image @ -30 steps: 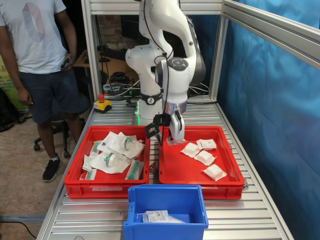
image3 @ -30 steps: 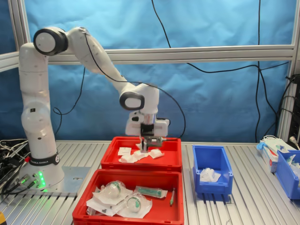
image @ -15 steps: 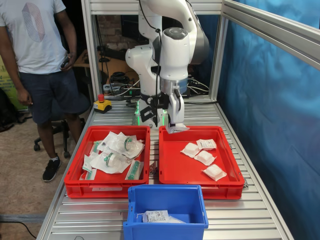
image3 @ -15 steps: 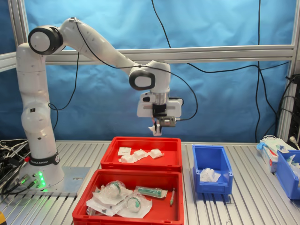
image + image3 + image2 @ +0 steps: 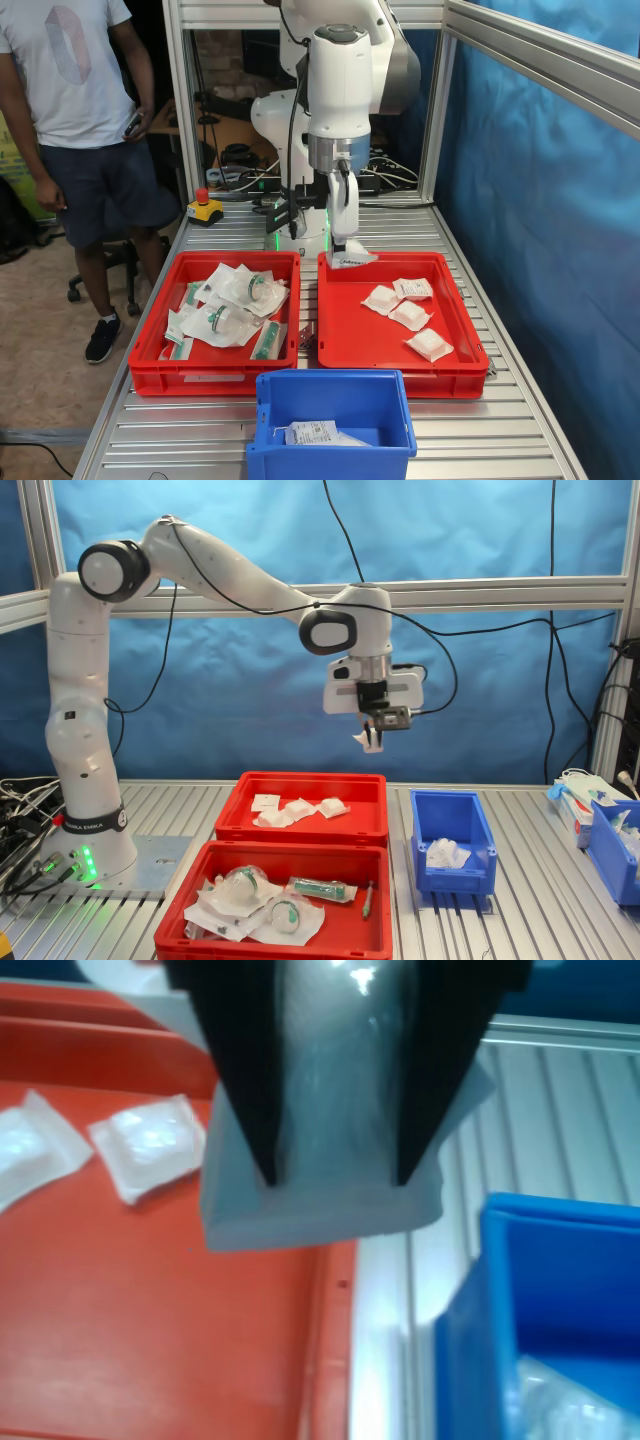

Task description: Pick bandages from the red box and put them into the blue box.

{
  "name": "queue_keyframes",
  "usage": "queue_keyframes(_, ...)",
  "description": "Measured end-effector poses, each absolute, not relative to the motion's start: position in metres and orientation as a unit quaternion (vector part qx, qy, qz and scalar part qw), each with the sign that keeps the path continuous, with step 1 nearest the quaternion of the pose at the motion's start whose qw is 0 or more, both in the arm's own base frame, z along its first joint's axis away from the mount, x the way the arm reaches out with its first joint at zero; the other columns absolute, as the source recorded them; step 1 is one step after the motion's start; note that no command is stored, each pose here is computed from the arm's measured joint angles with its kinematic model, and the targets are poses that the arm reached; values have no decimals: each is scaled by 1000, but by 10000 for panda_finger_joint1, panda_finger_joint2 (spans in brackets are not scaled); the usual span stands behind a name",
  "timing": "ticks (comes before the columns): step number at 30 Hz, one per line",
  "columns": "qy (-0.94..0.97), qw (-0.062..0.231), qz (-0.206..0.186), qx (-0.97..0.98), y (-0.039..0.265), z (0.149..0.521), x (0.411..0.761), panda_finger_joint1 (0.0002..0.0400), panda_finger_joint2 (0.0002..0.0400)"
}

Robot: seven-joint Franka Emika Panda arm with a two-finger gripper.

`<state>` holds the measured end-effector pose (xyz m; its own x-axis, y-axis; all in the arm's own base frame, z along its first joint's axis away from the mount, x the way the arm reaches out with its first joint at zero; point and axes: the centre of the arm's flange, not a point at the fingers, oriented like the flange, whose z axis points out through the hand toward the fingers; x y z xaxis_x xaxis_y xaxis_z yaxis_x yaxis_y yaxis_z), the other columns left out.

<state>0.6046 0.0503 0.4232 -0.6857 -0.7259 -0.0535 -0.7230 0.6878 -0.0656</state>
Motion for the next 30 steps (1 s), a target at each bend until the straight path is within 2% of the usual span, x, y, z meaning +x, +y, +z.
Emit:
queue_keyframes(6, 923, 45, -27, -381, 47, 421, 634, 76, 76)
queue_keyframes(19, 929, 52, -48, -364, 48, 390, 698, 76, 76)
queue_keyframes(30, 930, 66, -70, -355, 38, 377, 734, 76, 76)
